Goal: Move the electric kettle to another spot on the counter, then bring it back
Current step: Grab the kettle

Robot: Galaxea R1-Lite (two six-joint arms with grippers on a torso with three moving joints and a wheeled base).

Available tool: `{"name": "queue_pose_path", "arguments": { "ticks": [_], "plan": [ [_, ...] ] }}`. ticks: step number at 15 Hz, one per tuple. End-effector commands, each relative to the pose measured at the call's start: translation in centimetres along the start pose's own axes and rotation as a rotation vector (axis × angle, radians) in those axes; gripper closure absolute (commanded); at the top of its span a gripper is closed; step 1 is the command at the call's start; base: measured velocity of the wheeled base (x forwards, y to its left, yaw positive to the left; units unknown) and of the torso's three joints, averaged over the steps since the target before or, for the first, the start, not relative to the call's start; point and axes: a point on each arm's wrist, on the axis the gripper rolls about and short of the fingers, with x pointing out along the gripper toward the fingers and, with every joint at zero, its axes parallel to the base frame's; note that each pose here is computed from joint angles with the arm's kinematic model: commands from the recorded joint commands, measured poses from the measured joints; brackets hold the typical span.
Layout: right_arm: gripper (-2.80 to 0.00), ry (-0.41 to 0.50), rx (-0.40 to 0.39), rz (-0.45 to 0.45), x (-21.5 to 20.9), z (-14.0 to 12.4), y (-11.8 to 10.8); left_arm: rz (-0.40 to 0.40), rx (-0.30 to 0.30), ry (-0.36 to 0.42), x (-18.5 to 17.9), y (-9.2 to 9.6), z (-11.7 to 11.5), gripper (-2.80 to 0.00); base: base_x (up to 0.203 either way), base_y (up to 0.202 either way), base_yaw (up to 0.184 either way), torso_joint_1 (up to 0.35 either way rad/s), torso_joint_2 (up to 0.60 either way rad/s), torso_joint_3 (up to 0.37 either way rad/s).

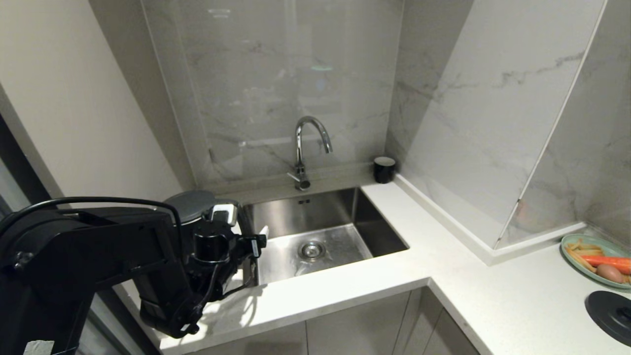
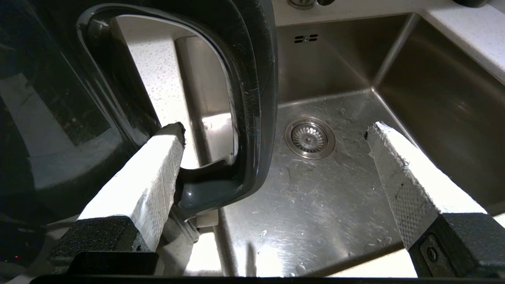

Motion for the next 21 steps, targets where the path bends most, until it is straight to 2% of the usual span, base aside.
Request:
{"name": "queue_pose_path", "arguments": {
  "ticks": [1, 4, 7, 17, 21],
  "plan": [
    [0.0, 0.001, 0.0, 0.0, 0.0, 0.0, 0.0, 0.002, -0.008, -0.019, -0.2, -0.1, 0.5, -2.8, 0.0, 0.0, 0.0, 0.0, 0.0, 0.0],
    [0.0, 0.001, 0.0, 0.0, 0.0, 0.0, 0.0, -0.019, -0.001, -0.004, -1.1, -0.6, 0.4, -2.8, 0.0, 0.0, 0.0, 0.0, 0.0, 0.0],
    [0.0, 0.001, 0.0, 0.0, 0.0, 0.0, 0.0, -0.041, 0.003, -0.028, -1.8, -1.2, 0.0, -2.8, 0.0, 0.0, 0.0, 0.0, 0.0, 0.0],
    [0.0, 0.001, 0.0, 0.0, 0.0, 0.0, 0.0, -0.046, 0.016, -0.017, -3.2, -0.8, -0.7, -2.8, 0.0, 0.0, 0.0, 0.0, 0.0, 0.0],
    [0.0, 0.001, 0.0, 0.0, 0.0, 0.0, 0.0, -0.043, 0.033, 0.026, -3.8, -0.6, -1.7, -2.8, 0.0, 0.0, 0.0, 0.0, 0.0, 0.0]
  ]
}}
